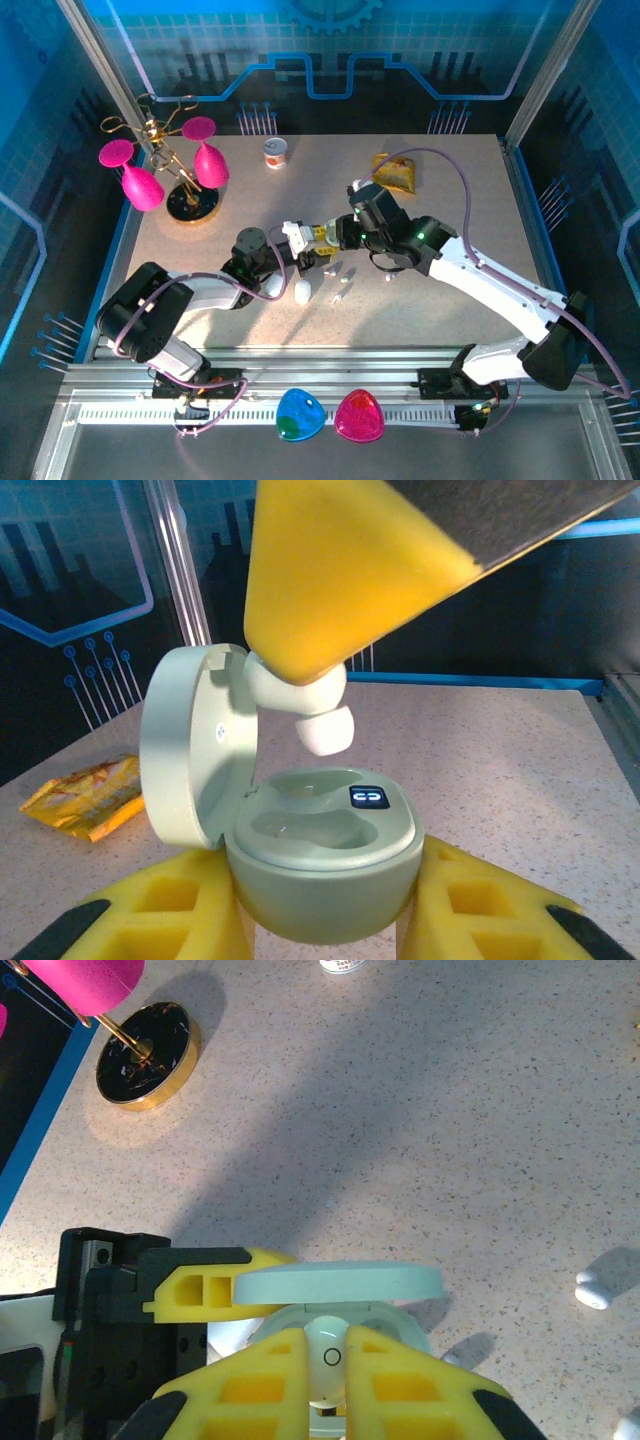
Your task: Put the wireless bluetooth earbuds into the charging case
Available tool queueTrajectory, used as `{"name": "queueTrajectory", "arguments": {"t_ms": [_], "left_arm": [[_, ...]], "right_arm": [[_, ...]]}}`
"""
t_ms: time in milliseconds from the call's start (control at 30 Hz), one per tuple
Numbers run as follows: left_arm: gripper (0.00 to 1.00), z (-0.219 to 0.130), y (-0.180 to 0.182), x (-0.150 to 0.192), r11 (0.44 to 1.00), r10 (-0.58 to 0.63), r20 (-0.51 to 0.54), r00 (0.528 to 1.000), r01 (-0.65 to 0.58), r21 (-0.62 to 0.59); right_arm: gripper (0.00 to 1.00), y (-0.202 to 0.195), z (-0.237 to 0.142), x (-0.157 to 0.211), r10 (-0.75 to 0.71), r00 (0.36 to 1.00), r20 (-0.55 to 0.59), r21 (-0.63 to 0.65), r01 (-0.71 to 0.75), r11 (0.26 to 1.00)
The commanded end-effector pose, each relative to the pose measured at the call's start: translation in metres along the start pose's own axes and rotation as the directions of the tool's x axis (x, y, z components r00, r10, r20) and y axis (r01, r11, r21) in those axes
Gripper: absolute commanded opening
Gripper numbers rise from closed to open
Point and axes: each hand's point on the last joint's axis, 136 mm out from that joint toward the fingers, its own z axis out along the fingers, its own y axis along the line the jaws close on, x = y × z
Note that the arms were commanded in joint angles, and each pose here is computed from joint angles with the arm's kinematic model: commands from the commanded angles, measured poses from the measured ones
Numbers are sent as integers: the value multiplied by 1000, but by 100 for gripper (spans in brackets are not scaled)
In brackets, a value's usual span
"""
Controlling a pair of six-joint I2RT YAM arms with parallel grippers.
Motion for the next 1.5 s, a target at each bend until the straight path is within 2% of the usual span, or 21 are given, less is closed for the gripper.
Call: {"name": "queueTrajectory", "arguments": {"t_ms": [0, 867, 1467], "left_arm": [[20, -5, -10, -14, 998, -11, 38, 999, 8, 54], [19, -7, -7, -30, 997, -59, 52, 997, 56, 57], [19, -8, -10, -40, 996, -52, 78, 996, 46, 76]], "right_arm": [[7, -9, -7, -5, -25, 999, 33, 16, 24, 1000], [7, -12, -15, 10, -95, 995, 12, -37, 95, 995], [8, -10, 0, 9, -107, 994, 5, -34, 108, 994]]}}
